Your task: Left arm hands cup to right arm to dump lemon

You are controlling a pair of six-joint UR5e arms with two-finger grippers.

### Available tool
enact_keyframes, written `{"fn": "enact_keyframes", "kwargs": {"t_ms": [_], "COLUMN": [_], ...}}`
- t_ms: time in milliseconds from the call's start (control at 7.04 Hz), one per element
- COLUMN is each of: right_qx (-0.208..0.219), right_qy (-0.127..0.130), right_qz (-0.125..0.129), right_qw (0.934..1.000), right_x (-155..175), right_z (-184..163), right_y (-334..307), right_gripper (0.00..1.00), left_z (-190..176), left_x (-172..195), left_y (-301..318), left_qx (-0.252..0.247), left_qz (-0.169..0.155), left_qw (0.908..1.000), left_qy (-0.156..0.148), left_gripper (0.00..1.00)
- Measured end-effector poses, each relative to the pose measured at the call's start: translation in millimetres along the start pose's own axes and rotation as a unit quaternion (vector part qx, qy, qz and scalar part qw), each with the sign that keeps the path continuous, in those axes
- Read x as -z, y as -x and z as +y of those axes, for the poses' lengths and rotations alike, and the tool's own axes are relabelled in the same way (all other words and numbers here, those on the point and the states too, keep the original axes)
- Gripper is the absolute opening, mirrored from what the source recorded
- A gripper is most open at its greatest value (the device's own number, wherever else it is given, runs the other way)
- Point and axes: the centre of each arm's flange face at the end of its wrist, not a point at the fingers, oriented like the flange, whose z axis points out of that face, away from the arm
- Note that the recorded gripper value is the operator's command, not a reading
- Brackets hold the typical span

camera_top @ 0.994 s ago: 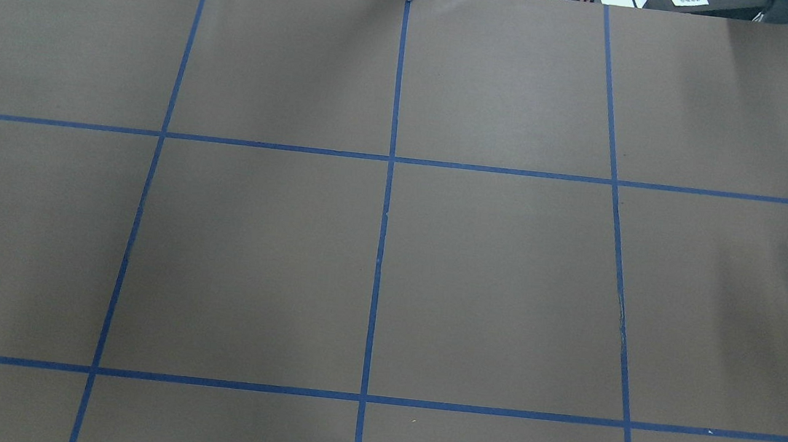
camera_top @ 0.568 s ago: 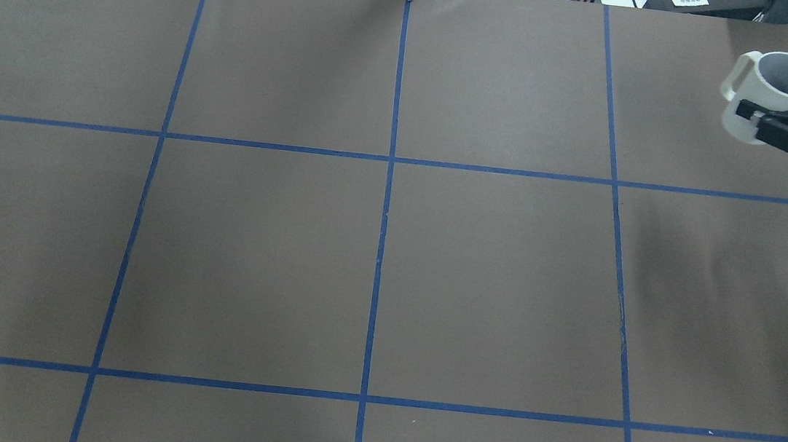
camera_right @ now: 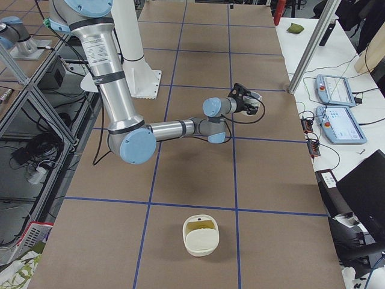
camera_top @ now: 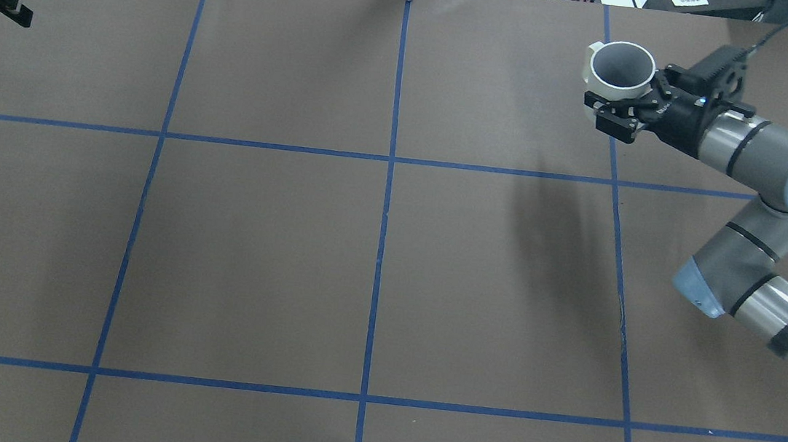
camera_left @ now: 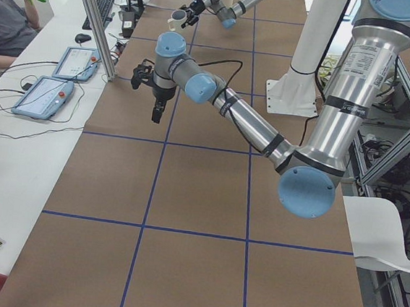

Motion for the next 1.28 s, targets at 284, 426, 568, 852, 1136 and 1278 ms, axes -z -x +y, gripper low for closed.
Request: {"fn": "enact_keyframes", "kwargs": {"t_ms": [284,426,568,852,1136,1278], "right_qx": [-0.001,-0.002,-0.003,-0.003,0.005,0.019], "right_qy": [-0.001,0.003,0.008,0.003,-0.009,-0.018], "right_qz": [-0.002,-0.001,0.005,0.027,0.037,0.042], "right_qw": [1.0000,1.0000,0.9999,0.9996,0.9993,0.9988], "right_x": [-46,-63,-80,-107,-118,-120], "right_z": [-50,-73,-95,-119,-118,-118], "right_y": [41,56,74,119,159,178], "right_gripper": [0.01,0.01,0.01,0.12,0.26,0.28], "left_z": [-7,-8,-15,-34,-53,-54], "left_x": [-7,-13,-18,-31,-34,-37], "left_y": [-67,-108,-146,-205,-245,-254], "left_qx": [0.020,0.036,0.062,0.115,0.151,0.160], "left_qz": [0.027,0.043,0.055,0.069,0.077,0.082], "left_qw": [0.9994,0.9984,0.9964,0.9906,0.9849,0.9830], "left_qy": [0.004,0.012,0.018,0.030,0.035,0.037], "left_gripper": [1.00,1.00,1.00,1.00,1.00,1.00]}}
